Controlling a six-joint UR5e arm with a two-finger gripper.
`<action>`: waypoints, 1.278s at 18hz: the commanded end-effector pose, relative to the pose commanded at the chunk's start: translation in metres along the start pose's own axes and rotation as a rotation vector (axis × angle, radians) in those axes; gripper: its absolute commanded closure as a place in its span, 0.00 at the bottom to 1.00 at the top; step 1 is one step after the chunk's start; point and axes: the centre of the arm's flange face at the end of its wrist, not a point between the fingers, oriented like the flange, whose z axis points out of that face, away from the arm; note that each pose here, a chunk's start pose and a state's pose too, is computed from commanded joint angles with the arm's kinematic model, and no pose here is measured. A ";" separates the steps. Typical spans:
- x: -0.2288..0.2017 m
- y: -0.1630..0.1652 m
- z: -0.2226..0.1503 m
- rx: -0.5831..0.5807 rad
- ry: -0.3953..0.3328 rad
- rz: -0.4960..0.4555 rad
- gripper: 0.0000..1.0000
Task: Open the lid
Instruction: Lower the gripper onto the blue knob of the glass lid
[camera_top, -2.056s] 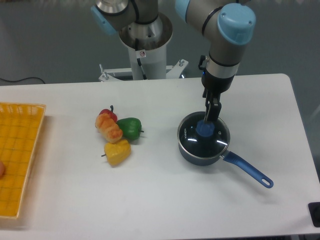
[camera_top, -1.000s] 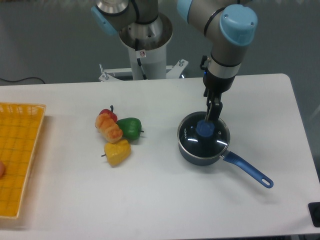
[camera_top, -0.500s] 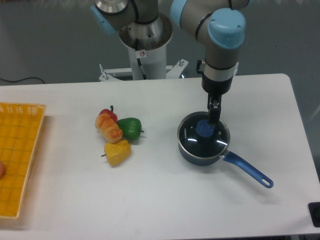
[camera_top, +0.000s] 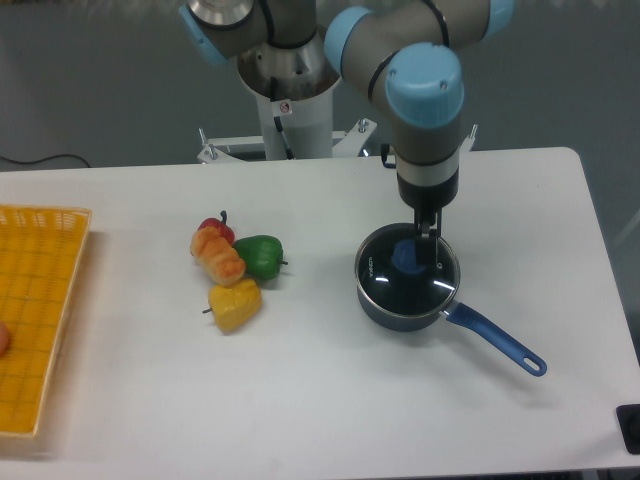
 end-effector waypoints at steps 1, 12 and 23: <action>-0.001 -0.001 0.004 0.005 0.005 -0.002 0.00; 0.006 -0.014 0.042 0.136 -0.004 -0.008 0.00; 0.013 -0.008 0.052 0.162 -0.004 -0.006 0.00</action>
